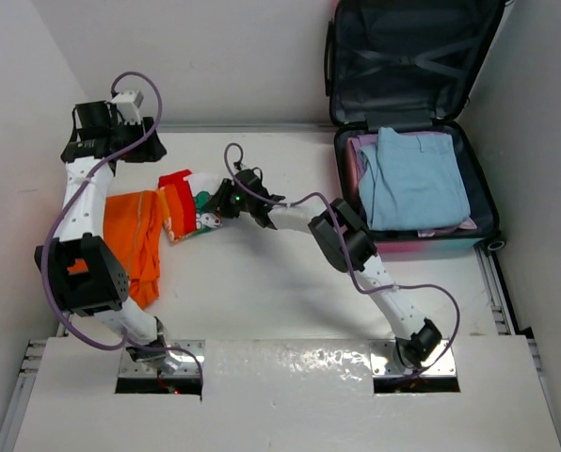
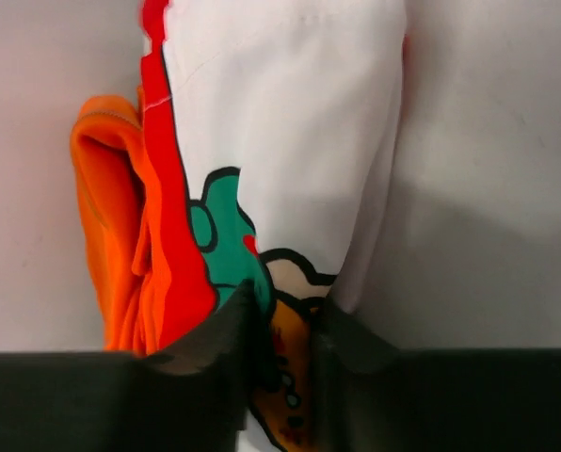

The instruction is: Pack the luggage

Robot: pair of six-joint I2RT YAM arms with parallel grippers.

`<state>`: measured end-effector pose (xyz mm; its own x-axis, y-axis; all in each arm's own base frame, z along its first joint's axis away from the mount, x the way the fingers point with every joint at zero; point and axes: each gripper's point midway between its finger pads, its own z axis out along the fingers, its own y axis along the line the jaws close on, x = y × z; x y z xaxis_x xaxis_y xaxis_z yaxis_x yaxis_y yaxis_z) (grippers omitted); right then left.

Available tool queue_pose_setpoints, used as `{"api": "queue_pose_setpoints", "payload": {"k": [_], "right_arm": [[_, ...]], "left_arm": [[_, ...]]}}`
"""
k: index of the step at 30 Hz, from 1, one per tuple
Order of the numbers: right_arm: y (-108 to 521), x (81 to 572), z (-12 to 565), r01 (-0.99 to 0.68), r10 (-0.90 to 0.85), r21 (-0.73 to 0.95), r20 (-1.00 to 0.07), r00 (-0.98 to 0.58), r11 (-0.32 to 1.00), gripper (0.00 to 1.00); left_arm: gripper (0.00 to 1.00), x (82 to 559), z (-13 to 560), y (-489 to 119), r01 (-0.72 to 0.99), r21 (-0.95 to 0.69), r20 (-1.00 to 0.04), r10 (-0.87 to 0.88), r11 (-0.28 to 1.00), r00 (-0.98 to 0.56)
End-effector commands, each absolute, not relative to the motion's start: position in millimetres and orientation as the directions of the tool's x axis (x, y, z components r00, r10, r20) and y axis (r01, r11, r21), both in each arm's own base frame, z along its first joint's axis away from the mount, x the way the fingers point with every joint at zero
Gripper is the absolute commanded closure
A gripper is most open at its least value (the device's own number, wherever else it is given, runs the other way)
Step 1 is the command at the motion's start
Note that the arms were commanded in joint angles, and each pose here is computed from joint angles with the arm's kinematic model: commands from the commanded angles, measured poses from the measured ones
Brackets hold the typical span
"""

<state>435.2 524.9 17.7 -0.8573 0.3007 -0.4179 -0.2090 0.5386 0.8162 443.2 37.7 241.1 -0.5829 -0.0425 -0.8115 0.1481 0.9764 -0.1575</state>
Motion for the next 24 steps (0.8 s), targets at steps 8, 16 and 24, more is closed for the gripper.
{"api": "queue_pose_setpoints", "payload": {"k": [8, 16, 24], "right_arm": [[443.7, 413.6, 26.1, -0.168, 0.354, 0.797, -0.433, -0.829, 0.580, 1.00], [317.7, 356.7, 28.4, -0.149, 0.344, 0.703, -0.507, -0.791, 0.695, 1.00], [302.5, 338.4, 11.8, -0.107, 0.373, 0.703, -0.493, -0.786, 0.703, 1.00]], "left_arm": [[0.48, 431.1, 214.5, 5.7, 0.239, -0.217, -0.778, -0.020, 0.947, -0.628], [0.37, 387.5, 129.6, -85.5, 0.254, -0.421, -0.595, -0.053, 0.871, -0.802], [0.20, 335.8, 82.9, -156.4, 0.233, -0.578, -0.499, -0.113, 0.782, -0.860]]}}
